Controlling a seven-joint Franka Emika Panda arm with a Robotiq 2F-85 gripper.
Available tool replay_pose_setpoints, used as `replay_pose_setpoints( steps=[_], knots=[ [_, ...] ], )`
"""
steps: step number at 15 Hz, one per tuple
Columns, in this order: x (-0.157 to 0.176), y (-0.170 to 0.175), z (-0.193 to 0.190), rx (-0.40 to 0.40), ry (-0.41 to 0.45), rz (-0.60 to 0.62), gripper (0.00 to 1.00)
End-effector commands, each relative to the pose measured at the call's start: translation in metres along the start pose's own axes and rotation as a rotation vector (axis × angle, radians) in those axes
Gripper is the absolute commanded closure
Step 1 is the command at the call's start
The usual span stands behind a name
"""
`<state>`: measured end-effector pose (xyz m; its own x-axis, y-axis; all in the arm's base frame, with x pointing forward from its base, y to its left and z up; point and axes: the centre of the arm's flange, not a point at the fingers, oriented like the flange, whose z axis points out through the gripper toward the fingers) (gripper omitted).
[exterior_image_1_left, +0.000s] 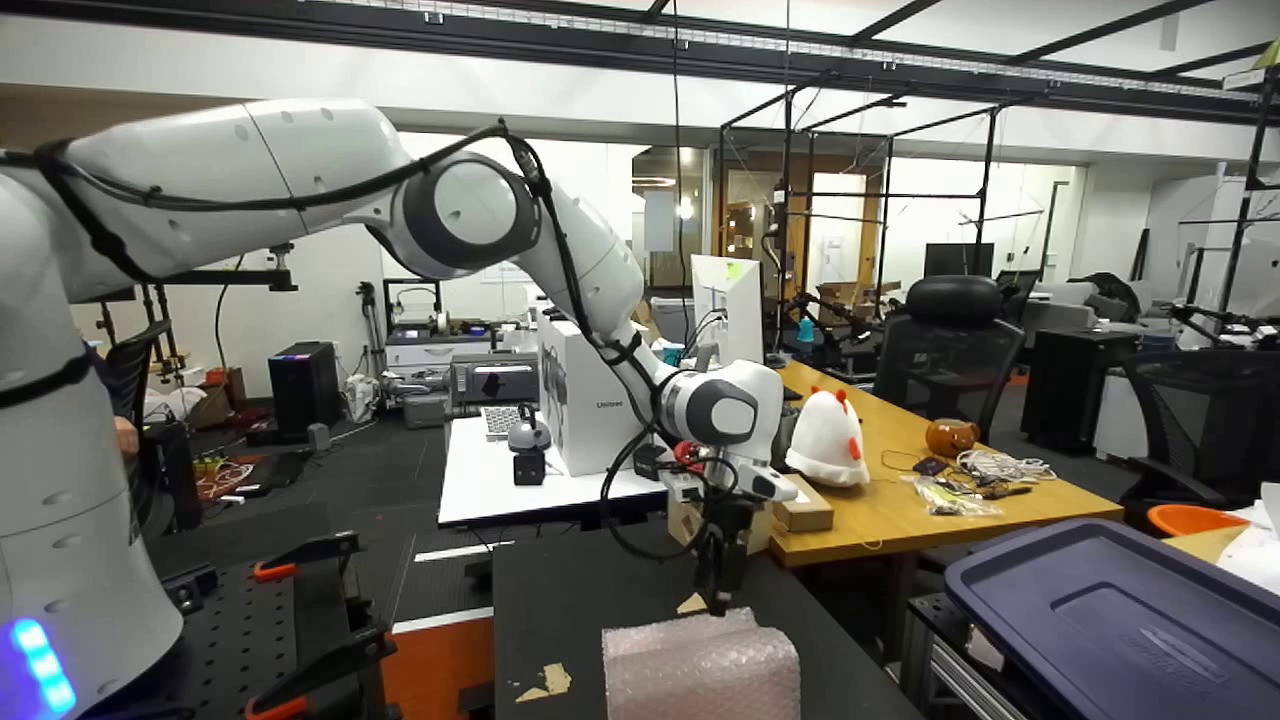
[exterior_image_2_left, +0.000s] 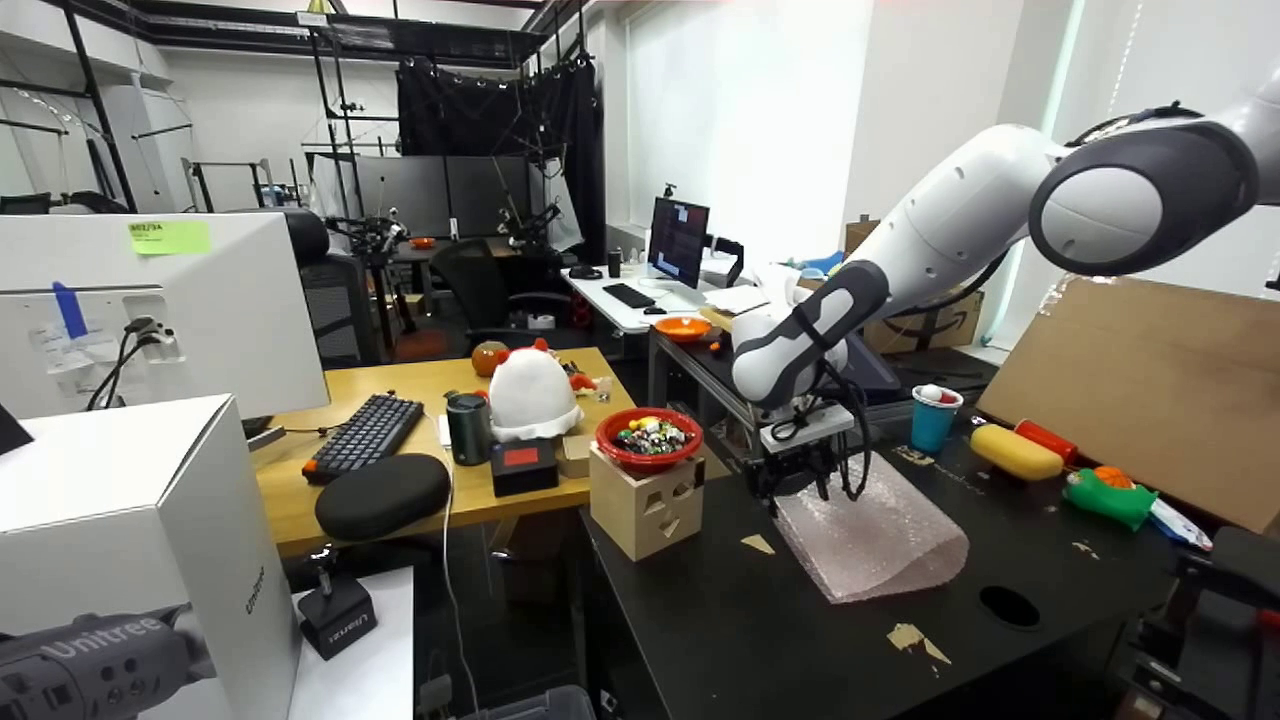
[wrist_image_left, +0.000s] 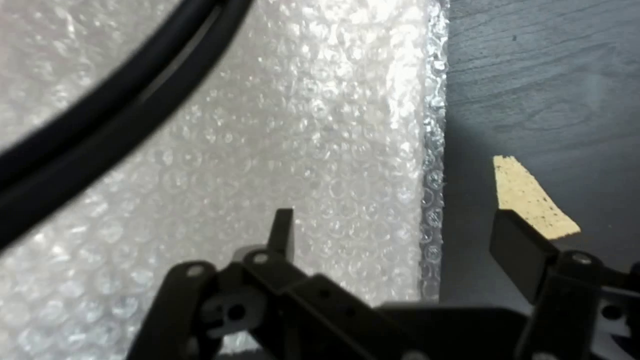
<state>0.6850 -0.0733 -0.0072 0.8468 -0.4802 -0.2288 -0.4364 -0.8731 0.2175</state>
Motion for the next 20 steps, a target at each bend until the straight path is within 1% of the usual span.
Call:
replay_pose_setpoints(
  steps=[1, 3, 5, 6, 8, 12, 14, 17, 20],
  knots=[
    [-0.039, 0.023, -0.05, 0.026, 0.05, 0.008, 0.0],
    [-0.046, 0.036, -0.067, 0.039, 0.075, 0.034, 0.0],
    [-0.051, 0.056, -0.077, 0.039, 0.08, 0.081, 0.0],
    [-0.052, 0.068, -0.08, 0.042, 0.076, 0.107, 0.0],
    [-0.054, 0.095, -0.078, 0.074, 0.044, 0.173, 0.0],
    [-0.058, 0.138, -0.062, 0.198, -0.046, 0.335, 0.0],
    [-0.062, 0.157, -0.056, 0.257, -0.068, 0.423, 0.0],
    [-0.073, 0.181, -0.057, 0.334, -0.089, 0.559, 0.0],
    [-0.084, 0.193, -0.067, 0.418, -0.116, 0.677, 0.0]
  ],
)
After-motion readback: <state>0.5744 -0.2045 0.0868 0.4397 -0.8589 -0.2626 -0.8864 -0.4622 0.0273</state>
